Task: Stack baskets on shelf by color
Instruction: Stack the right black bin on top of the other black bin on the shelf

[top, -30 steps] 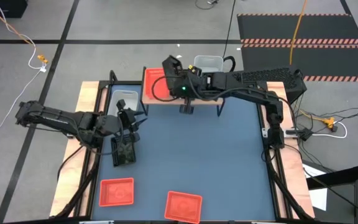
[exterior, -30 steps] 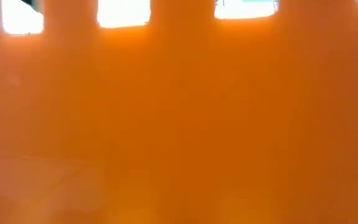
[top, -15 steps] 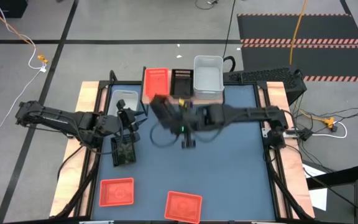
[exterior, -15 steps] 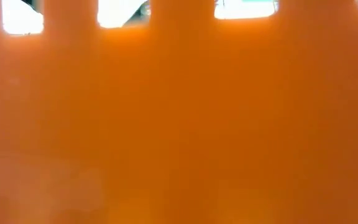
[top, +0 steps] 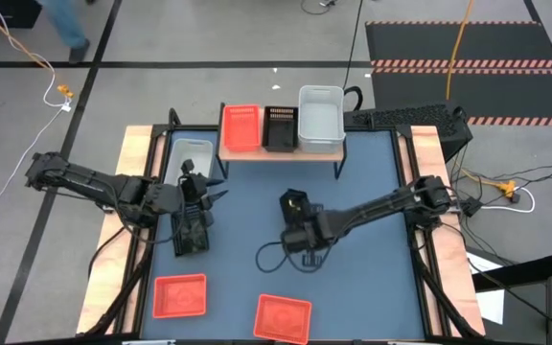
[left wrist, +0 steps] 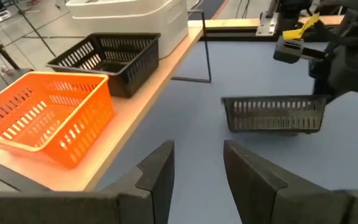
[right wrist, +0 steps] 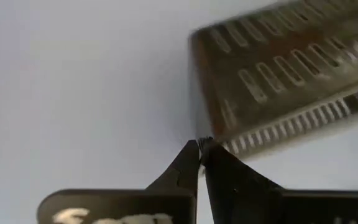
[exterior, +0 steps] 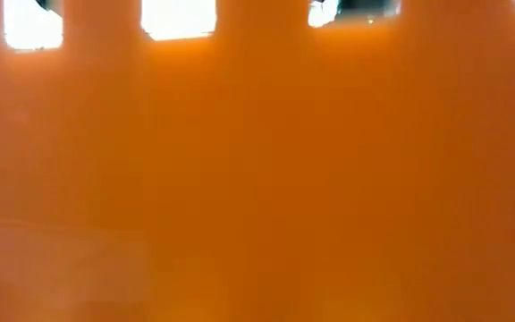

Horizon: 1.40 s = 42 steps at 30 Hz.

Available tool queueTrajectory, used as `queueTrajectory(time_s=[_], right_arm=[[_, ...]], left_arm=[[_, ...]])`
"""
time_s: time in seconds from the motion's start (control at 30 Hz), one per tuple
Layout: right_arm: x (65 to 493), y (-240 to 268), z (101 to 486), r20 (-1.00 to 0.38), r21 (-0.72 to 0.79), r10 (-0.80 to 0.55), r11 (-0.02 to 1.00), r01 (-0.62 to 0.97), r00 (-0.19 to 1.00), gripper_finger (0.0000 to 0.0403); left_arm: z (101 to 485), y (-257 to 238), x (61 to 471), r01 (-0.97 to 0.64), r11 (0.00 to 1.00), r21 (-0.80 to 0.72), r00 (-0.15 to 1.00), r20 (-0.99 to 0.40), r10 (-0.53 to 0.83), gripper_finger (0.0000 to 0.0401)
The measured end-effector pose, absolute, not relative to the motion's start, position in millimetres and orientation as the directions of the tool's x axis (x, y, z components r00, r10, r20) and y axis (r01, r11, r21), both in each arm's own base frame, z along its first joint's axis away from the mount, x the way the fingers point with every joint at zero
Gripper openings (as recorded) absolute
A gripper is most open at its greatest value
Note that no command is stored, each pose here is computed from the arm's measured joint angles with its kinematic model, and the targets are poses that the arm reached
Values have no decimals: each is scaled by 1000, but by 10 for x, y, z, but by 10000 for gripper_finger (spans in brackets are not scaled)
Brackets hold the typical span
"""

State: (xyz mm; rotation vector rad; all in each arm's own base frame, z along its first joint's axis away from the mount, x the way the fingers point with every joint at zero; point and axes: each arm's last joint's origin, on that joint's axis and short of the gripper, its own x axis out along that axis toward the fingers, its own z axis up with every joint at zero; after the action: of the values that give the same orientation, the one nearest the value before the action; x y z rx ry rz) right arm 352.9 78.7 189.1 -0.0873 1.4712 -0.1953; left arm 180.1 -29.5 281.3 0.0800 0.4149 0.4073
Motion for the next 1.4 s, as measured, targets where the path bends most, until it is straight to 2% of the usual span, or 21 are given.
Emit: queueTrajectory(time_s=[0.13,0.27,0.57,0.7,0.8,0.9,1.07,1.2,1.27,1.4], right_arm=[[3489,809,1830,-976,-197,-203,977,83,77,5],[3524,822,1870,-975,-161,-172,983,87,139,23],[3640,838,2092,-926,-116,-130,991,62,355,121],[3668,863,2152,-892,-143,-166,986,85,420,158],[3650,946,2107,-853,-213,-246,969,124,460,171],[3539,1040,1964,-788,-277,-318,948,158,528,173],[3185,1043,1786,-606,-154,-303,952,265,735,172],[2903,922,1654,-372,20,-193,976,216,908,173],[2846,821,1627,-281,82,-121,985,149,952,172],[2948,673,1552,-308,75,-92,990,121,947,171]], left_arm=[[2833,-298,1811,-361,917,168,845,-358,398,140],[2848,-299,1818,-355,917,180,851,-344,397,140],[2842,-297,1815,-359,917,174,848,-350,398,140],[2841,-305,1814,-360,919,162,849,-351,395,140],[2841,-330,1809,-348,924,160,855,-351,383,140],[2839,-363,1802,-329,930,164,861,-352,367,140],[2833,-404,1790,-307,937,169,867,-357,348,140],[2842,-402,1794,-311,936,166,869,-349,351,140],[2853,-390,1801,-324,930,170,868,-337,364,140],[2899,-362,1825,-337,924,181,877,-296,379,140]])
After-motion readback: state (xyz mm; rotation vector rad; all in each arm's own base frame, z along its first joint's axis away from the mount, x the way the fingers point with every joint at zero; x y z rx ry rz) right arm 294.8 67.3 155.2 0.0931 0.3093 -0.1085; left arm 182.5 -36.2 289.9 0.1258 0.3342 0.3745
